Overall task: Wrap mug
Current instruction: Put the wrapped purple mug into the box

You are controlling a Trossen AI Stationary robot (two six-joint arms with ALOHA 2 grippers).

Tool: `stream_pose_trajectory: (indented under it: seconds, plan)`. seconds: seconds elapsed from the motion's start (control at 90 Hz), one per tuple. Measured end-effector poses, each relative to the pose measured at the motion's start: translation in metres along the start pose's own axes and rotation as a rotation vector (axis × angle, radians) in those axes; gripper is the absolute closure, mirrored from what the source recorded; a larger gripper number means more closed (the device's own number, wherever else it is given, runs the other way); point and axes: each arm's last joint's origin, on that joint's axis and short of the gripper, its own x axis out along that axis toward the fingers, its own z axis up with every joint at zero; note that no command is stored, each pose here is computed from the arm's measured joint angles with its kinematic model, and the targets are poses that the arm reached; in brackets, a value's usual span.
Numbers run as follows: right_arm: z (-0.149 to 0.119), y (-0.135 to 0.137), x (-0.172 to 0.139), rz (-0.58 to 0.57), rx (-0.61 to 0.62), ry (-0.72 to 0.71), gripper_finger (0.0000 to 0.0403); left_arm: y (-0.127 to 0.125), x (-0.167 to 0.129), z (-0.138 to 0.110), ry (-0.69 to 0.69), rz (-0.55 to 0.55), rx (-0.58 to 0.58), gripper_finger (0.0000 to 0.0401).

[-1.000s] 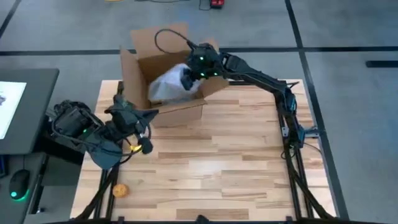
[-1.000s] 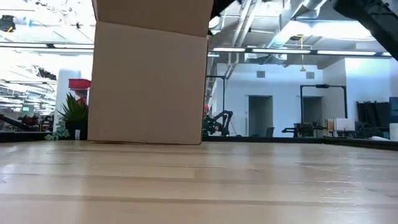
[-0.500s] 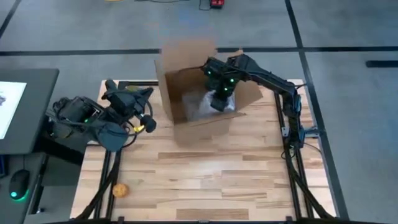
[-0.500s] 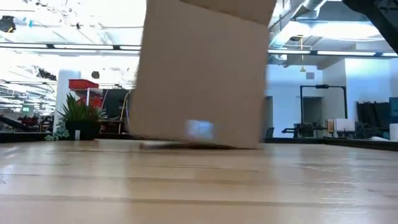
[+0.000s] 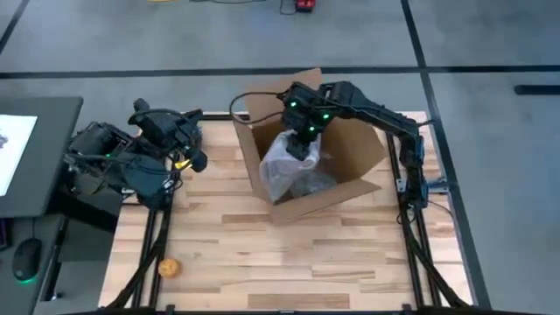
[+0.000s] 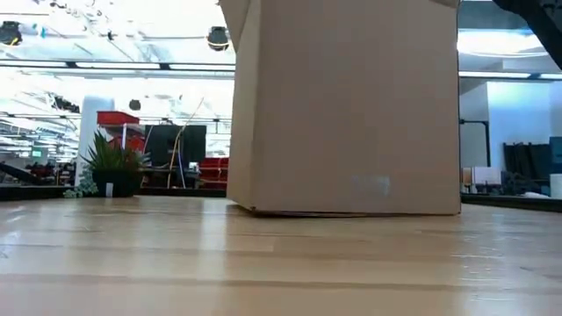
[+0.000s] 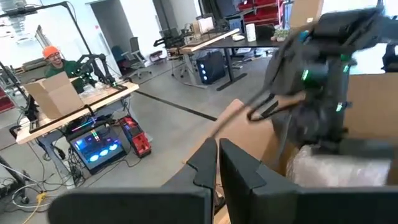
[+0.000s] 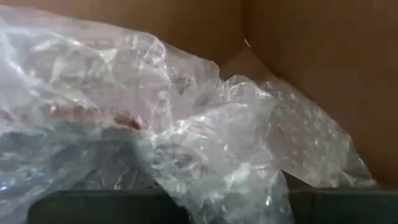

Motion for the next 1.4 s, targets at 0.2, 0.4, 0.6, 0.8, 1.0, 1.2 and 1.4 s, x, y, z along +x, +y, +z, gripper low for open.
stream_pose_trajectory:
  seconds: [0.2, 0.4, 0.6, 0.8, 1.0, 1.2, 1.4]
  plan:
    - [0.005, 0.001, 0.051, -0.065, -0.048, 0.151, 0.0370, -0.002, 0.001, -0.001, 0.028, -0.037, 0.014, 0.0401]
    - [0.011, -0.008, 0.097, -0.118, -0.050, 0.232, 0.0370, -0.008, 0.002, -0.005, 0.054, -0.067, 0.047, 0.0401]
    - [0.019, -0.024, 0.121, -0.142, 0.021, 0.222, 0.0367, -0.007, -0.001, -0.005, 0.051, -0.083, 0.053, 0.0401]
    - [0.027, -0.037, 0.130, -0.144, 0.102, 0.162, 0.0360, -0.010, -0.001, -0.006, 0.064, -0.107, 0.076, 0.0401]
    - [0.027, -0.036, 0.130, -0.122, 0.057, 0.166, 0.0309, -0.010, -0.001, -0.006, 0.072, -0.119, 0.081, 0.0401]
    - [0.027, -0.031, 0.132, -0.113, 0.021, 0.160, 0.0190, -0.010, -0.001, -0.006, 0.077, -0.128, 0.079, 0.0401]
    - [0.026, -0.027, 0.114, -0.109, 0.041, 0.136, 0.0139, -0.011, -0.002, -0.008, 0.115, -0.186, 0.074, 0.0401]
